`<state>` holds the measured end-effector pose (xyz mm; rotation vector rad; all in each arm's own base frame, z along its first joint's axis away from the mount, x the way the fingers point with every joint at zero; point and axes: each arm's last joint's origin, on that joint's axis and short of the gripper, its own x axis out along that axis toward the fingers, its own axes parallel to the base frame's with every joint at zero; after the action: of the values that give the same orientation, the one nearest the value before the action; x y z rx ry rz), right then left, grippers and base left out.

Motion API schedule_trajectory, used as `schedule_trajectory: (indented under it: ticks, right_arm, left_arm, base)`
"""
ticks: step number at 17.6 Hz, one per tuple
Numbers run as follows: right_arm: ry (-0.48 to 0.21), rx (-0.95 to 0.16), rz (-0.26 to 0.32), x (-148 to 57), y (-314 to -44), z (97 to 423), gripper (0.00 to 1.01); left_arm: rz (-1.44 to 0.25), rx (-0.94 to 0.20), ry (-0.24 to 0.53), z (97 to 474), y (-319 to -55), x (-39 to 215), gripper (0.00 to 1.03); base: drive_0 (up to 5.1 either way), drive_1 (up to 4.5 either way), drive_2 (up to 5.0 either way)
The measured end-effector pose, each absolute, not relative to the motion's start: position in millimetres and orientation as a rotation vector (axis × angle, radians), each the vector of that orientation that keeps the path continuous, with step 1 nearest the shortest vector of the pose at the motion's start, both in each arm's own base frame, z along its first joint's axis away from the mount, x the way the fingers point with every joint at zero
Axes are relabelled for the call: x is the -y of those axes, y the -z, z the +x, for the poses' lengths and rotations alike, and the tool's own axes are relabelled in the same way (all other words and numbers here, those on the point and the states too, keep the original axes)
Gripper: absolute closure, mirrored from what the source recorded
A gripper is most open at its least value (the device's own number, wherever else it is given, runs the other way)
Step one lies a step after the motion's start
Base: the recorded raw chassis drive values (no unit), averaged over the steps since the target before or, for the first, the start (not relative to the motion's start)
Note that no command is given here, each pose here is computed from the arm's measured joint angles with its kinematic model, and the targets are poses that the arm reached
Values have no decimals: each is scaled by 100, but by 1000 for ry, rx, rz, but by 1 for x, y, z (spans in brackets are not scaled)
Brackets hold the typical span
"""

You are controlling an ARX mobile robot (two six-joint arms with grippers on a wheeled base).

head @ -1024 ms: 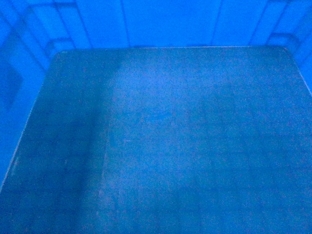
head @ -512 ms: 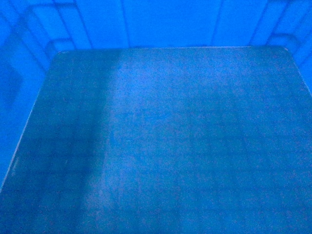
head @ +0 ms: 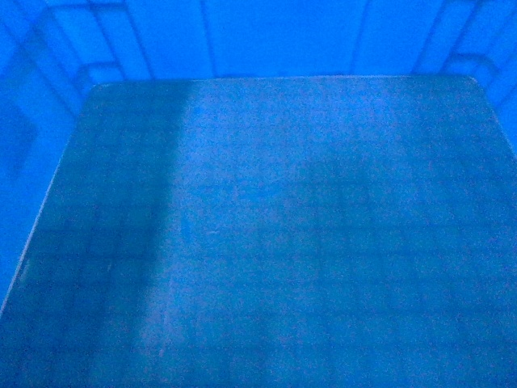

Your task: Place box next to blue box on left shelf

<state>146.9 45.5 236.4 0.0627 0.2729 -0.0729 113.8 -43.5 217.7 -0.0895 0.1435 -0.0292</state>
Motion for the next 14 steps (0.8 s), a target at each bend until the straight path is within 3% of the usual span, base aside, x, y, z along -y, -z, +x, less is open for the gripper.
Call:
schedule_trajectory:
  ticks: [14]
  right_arm:
    - [74,-273,62,-46,-236,147,83]
  left_arm:
    - [-89,-144,30,114,-218,44,94]
  base:
    - [-138,-138,-138]
